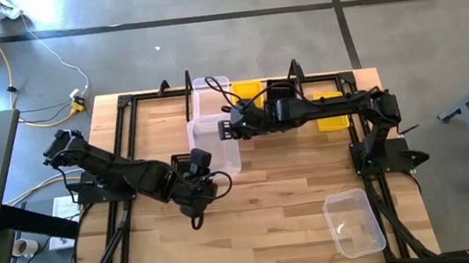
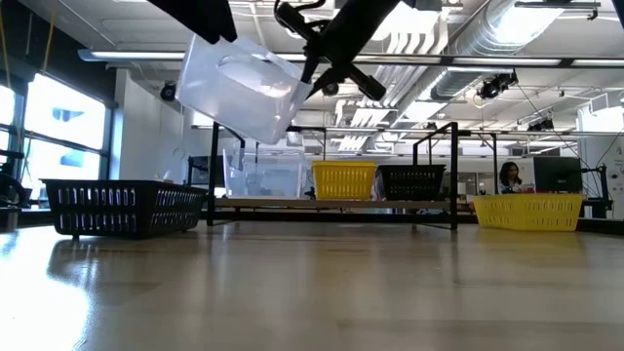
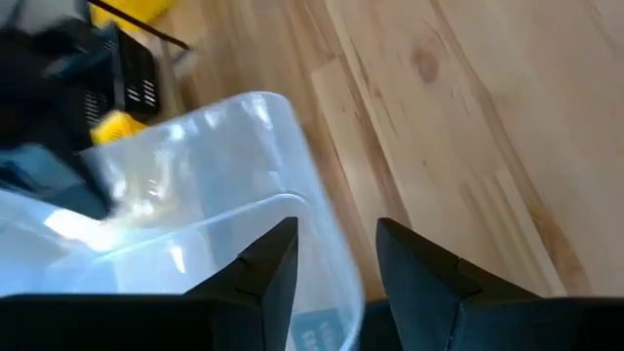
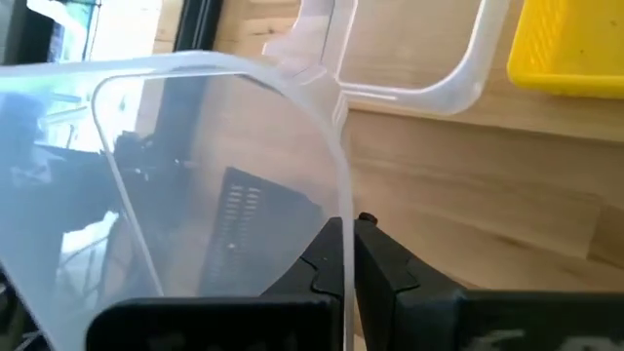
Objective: Stack baskets on shelf by color
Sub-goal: Stack the top transparent bin on the transparent bin on the shelf
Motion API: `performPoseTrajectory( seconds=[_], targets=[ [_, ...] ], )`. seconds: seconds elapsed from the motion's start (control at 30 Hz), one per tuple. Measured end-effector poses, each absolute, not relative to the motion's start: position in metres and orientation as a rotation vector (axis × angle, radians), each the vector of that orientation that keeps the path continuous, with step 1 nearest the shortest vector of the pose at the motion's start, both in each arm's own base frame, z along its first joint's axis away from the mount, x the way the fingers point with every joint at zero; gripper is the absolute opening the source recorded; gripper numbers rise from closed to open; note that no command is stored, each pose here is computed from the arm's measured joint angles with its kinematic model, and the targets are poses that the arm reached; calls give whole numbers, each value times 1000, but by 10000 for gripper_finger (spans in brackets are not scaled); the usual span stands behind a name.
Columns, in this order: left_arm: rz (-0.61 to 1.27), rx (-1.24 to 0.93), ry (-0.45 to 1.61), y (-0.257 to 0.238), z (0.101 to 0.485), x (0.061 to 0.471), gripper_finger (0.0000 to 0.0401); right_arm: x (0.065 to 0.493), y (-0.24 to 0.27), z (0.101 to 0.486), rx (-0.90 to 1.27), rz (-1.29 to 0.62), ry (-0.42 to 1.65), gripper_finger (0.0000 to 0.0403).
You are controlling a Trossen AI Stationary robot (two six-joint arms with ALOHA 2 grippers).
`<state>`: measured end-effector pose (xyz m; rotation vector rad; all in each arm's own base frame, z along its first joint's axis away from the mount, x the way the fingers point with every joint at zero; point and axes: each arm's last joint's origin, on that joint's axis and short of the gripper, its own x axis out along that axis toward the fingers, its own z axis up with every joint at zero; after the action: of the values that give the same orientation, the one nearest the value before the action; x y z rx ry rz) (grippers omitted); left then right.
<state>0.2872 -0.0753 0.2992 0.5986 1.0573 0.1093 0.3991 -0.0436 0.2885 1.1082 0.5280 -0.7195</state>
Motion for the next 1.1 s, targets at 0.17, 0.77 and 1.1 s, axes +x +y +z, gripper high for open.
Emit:
performPoseTrajectory(
  seconds=[0.17,0.77,1.1],
  targets=[
    [103,570,1129,-70,293,286,131,403,-40,292,1120,-680,483,0],
    [181,580,1269,-58,282,283,90,392,-24,321,1047,-569,441,0],
    [185,596,1242,-62,283,284,15,390,-23,321,943,-532,484,2]
  ],
)
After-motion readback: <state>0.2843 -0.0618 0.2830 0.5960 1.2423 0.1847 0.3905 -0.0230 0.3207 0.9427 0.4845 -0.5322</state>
